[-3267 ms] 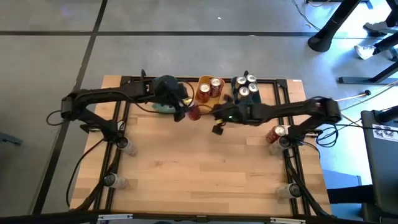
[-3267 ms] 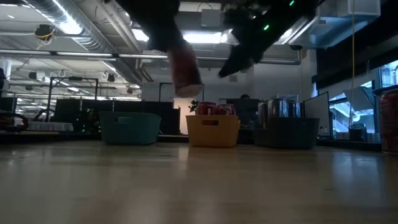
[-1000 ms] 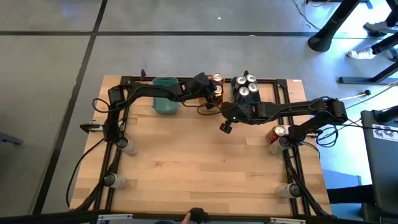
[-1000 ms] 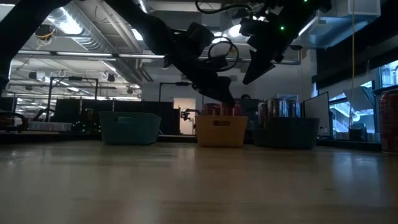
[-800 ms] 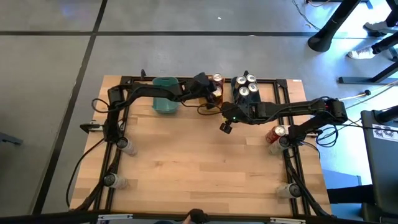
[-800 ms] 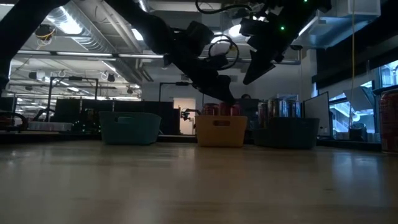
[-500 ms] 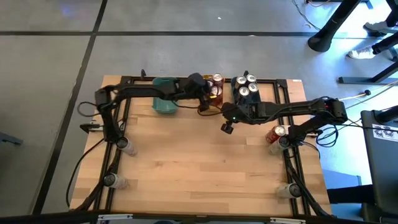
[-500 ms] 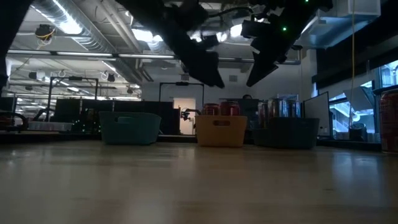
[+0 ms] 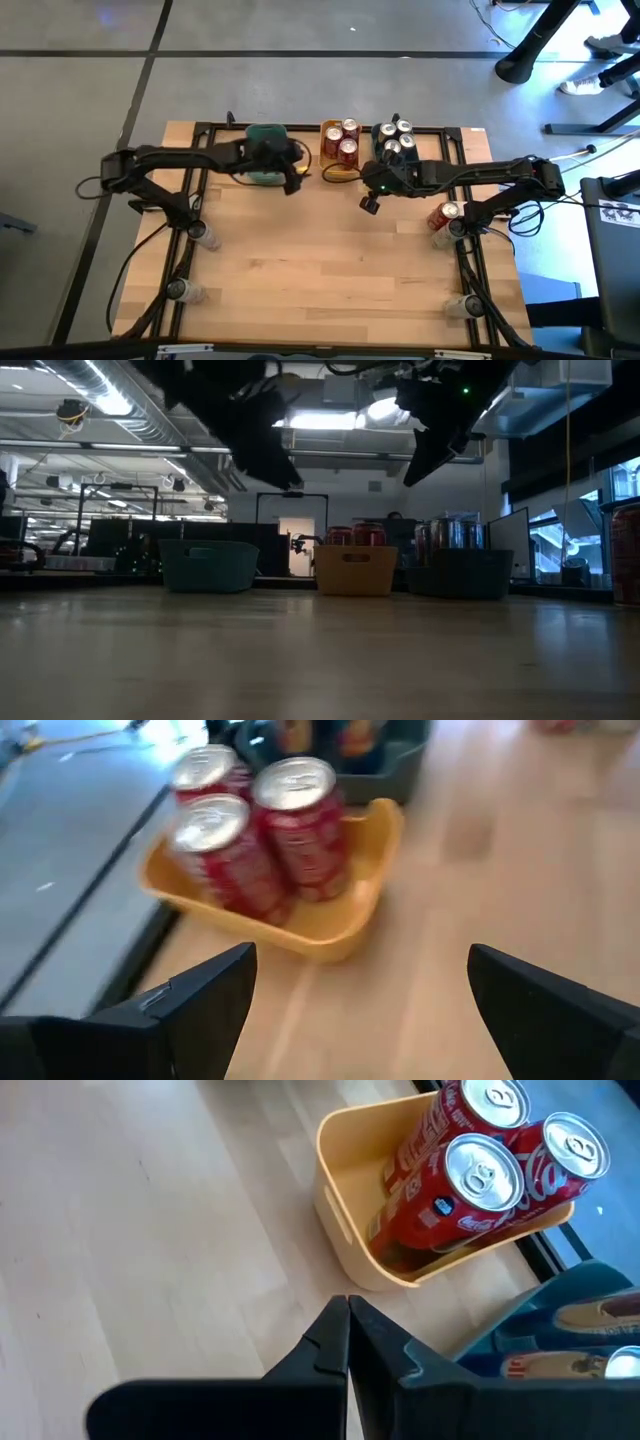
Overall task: Sort soda cans
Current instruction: Put the red soda can into the yellow bin
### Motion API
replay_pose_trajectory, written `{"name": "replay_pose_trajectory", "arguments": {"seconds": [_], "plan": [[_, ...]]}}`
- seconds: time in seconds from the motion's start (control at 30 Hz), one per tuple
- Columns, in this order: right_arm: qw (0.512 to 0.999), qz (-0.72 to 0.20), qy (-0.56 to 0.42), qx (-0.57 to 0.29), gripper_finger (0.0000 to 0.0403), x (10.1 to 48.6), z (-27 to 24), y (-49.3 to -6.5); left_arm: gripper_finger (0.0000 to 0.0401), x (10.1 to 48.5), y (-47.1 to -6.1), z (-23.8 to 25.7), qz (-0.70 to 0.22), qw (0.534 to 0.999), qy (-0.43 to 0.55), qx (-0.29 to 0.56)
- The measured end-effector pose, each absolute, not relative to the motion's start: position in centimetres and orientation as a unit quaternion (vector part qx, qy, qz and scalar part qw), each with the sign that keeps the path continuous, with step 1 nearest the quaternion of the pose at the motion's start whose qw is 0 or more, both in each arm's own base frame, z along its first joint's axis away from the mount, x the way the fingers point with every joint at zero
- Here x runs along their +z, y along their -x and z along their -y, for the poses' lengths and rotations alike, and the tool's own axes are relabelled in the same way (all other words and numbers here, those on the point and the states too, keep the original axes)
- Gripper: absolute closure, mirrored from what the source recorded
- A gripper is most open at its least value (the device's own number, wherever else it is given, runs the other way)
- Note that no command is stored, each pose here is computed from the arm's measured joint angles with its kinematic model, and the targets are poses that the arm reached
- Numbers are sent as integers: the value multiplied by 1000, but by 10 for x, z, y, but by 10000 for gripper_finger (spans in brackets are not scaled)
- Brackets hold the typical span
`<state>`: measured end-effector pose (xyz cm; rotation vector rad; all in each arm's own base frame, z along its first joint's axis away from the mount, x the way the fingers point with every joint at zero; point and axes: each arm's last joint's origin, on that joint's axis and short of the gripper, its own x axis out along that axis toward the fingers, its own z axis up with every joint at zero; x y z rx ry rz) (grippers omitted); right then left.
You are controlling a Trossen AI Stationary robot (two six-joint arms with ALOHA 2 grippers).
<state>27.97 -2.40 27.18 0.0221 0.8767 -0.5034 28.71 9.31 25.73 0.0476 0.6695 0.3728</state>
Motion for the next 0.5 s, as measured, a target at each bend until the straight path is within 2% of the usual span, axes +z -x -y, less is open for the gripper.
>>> {"name": "replay_pose_trajectory", "arguments": {"seconds": [0.2, 0.37, 0.5], "plan": [[874, -417, -23, -247, 397, 272, 24, -280, 52, 216, -281, -79, -284, 949, 0, 136], [881, -425, -88, -187, 396, 271, 20, -281, 52, 195, -275, -71, -295, 947, -3, 125], [853, -472, -137, -175, 361, 275, 17, -272, 52, 191, -273, -70, -291, 949, -6, 124]]}}
